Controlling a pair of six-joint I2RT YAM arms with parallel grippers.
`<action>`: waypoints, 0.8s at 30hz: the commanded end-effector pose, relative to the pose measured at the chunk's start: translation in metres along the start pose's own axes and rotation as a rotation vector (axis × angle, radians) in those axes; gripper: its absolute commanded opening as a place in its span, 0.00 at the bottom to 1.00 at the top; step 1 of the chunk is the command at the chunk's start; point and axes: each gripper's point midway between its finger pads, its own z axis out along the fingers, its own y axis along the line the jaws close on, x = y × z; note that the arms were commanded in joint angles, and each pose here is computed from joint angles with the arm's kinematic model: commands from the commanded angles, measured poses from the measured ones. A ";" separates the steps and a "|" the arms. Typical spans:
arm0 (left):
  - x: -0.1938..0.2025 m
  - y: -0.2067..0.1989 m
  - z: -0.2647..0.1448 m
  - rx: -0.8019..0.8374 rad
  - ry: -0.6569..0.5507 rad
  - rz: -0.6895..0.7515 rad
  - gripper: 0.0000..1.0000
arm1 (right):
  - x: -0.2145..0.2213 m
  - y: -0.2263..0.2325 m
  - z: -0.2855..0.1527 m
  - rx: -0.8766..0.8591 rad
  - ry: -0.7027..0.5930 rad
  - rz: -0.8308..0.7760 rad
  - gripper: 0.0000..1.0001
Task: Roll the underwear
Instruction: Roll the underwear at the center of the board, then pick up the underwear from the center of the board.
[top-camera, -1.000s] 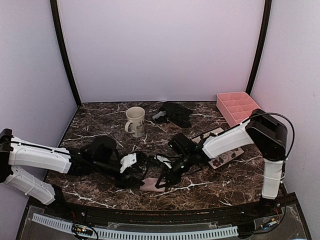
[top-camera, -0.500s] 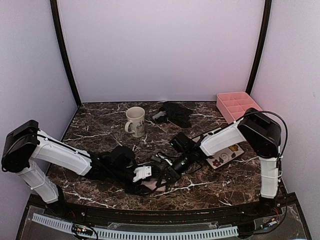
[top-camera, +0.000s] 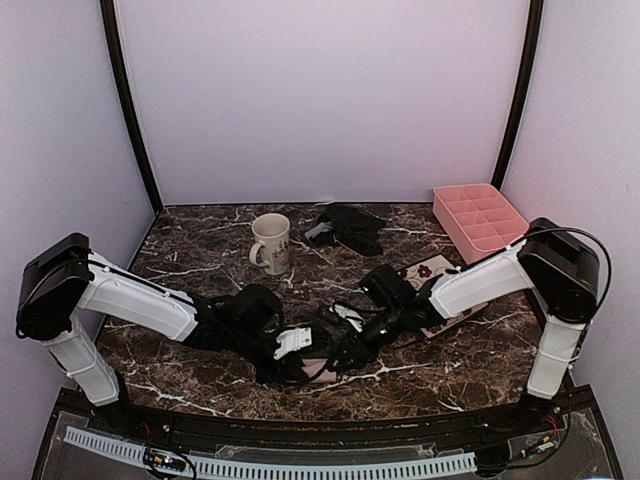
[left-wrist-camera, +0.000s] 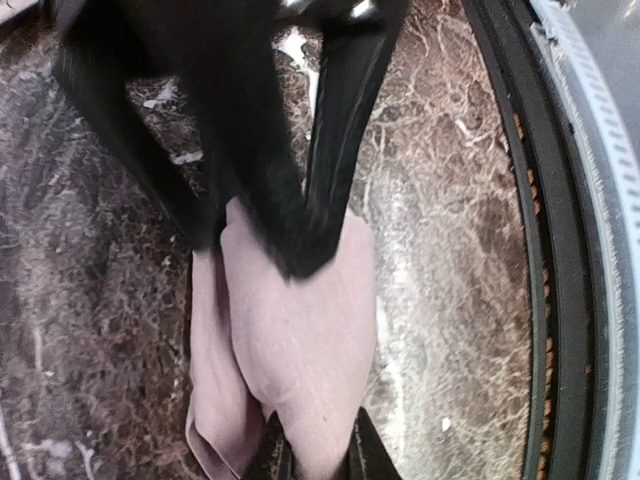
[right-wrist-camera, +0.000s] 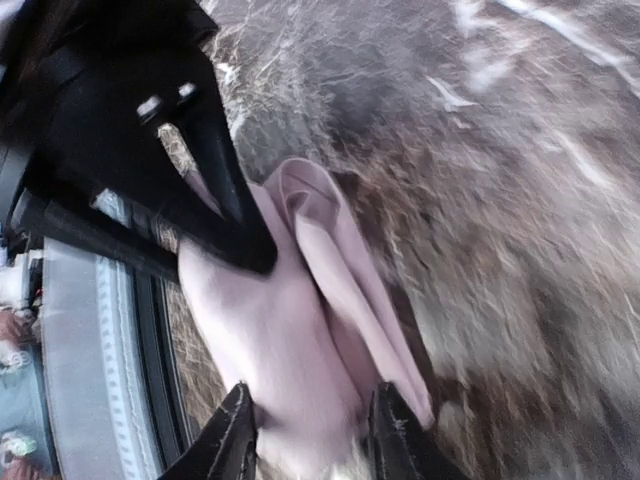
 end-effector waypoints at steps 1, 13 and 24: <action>0.030 -0.025 0.003 0.212 0.125 -0.209 0.02 | -0.017 -0.014 -0.040 0.246 -0.194 -0.101 0.44; 0.035 -0.014 0.016 0.534 0.277 -0.587 0.02 | 0.008 0.046 -0.055 0.405 -0.192 -0.485 0.46; 0.040 -0.005 0.026 0.682 0.313 -0.763 0.03 | 0.005 0.052 -0.013 0.482 -0.064 -0.703 0.45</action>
